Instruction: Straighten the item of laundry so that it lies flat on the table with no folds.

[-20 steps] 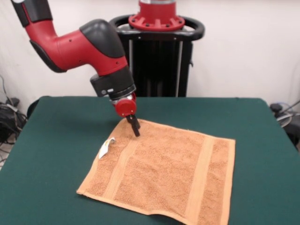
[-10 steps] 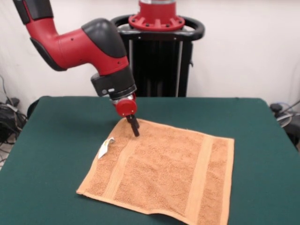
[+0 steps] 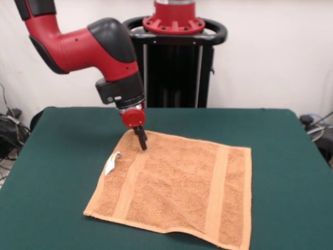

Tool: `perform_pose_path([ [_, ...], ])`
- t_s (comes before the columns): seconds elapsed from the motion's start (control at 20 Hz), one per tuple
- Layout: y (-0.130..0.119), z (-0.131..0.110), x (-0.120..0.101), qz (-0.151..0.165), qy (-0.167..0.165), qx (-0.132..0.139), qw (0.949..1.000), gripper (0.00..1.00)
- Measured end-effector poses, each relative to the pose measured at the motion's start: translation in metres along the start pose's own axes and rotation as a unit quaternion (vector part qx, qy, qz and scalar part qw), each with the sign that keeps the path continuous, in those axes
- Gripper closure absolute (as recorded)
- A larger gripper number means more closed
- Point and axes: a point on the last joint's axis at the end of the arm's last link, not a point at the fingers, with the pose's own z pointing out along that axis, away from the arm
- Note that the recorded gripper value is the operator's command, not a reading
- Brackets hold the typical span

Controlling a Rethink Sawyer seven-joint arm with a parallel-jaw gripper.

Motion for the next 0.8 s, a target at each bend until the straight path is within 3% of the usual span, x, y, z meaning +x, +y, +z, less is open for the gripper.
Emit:
perform_pose_path([
  [0.8,0.007,-0.008,0.018,0.009,0.019,-0.005,0.9998,0.00],
])
